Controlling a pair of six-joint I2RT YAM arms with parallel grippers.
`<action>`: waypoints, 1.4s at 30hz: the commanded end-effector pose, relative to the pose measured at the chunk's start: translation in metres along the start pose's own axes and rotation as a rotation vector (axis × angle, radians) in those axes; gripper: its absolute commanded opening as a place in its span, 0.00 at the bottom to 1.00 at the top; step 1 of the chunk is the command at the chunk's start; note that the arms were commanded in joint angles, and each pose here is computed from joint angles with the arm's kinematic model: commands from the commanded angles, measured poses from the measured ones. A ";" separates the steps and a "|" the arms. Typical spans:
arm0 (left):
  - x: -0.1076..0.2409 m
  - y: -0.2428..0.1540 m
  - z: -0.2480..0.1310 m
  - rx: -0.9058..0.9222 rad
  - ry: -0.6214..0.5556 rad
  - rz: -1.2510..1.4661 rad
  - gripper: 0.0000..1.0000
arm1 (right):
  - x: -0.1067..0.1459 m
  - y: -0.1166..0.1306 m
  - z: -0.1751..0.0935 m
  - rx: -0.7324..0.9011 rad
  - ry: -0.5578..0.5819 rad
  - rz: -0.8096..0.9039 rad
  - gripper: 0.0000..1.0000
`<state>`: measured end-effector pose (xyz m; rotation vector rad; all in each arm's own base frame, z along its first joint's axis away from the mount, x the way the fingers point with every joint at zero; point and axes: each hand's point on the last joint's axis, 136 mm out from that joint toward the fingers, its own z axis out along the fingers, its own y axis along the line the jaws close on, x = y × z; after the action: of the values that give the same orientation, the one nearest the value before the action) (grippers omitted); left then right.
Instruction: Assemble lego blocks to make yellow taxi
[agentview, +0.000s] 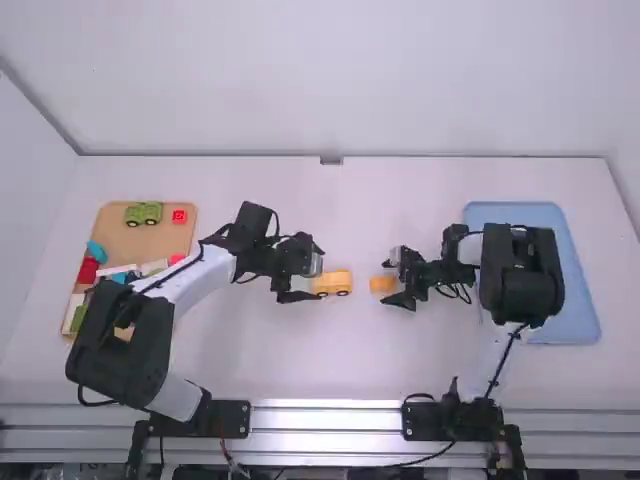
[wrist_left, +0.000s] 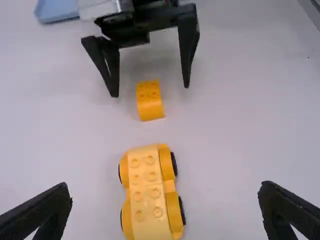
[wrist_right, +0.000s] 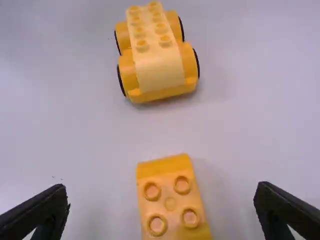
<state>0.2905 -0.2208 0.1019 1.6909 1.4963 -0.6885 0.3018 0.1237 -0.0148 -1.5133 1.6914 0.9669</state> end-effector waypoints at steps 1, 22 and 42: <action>-0.001 -0.006 0.002 0.023 -0.026 -0.017 0.99 | -0.004 -0.005 0.001 -0.004 -0.048 -0.094 0.94; -0.002 -0.004 0.001 0.016 -0.029 -0.036 0.99 | 0.021 -0.010 0.011 0.055 0.004 -0.048 0.42; 0.045 -0.009 0.029 0.067 0.045 -0.154 0.99 | -0.030 0.000 -0.014 -0.068 -0.064 -0.089 0.18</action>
<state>0.2987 -0.2179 0.0558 1.6740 1.6475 -0.7303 0.2921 0.1259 0.0049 -1.5109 1.6693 1.1070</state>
